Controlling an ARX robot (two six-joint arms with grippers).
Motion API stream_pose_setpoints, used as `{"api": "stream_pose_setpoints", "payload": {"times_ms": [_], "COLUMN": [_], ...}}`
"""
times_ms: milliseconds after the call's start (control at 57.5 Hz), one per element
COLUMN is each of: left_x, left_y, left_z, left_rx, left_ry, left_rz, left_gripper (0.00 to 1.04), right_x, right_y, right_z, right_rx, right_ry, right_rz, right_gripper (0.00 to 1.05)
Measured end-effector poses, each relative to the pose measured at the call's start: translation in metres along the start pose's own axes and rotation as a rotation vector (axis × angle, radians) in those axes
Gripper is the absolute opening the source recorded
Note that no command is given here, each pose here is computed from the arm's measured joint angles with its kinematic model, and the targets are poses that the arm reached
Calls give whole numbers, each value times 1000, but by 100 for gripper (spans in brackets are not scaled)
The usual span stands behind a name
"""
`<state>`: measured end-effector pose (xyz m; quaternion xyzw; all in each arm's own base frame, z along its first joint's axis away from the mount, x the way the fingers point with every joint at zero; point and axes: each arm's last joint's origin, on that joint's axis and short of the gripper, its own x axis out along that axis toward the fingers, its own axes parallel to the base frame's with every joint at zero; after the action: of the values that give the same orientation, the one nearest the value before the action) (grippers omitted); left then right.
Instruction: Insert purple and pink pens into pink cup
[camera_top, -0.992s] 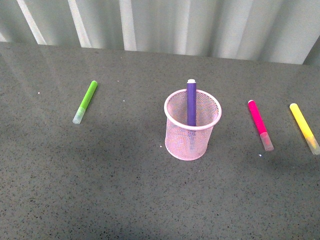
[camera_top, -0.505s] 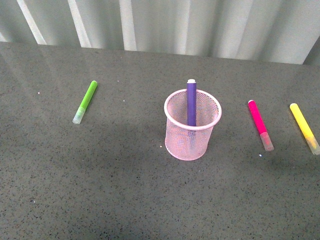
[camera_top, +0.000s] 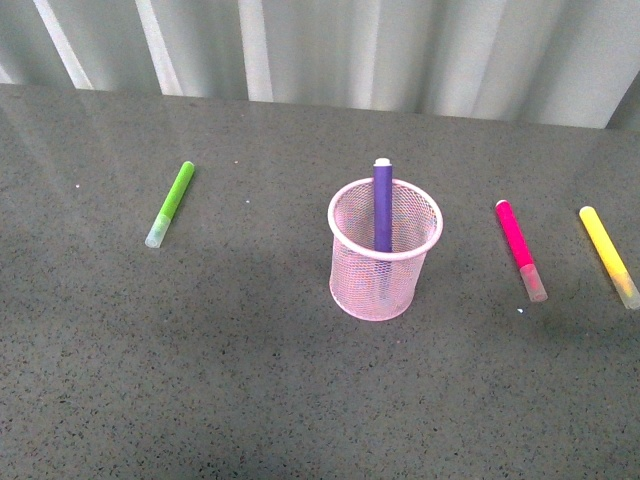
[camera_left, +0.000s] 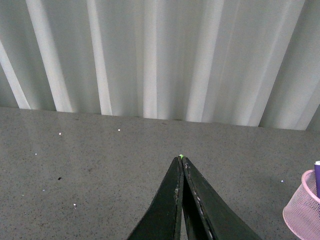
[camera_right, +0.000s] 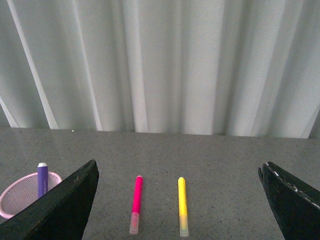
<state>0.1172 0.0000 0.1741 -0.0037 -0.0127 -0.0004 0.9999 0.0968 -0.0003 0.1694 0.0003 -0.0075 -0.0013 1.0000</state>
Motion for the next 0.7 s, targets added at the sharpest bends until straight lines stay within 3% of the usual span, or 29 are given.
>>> {"api": "stream_pose_setpoints", "payload": {"times_ms": [696], "left_x": [-21], "left_y": [0], "left_z": [-3], "left_rx": [0], "left_ry": [4], "left_rz": [0], "left_gripper": [4], "right_x": [0], "right_y": [0], "right_z": [0], "right_rx": [0], "right_ry": [0], "right_rz": [0], "right_gripper": [98]}}
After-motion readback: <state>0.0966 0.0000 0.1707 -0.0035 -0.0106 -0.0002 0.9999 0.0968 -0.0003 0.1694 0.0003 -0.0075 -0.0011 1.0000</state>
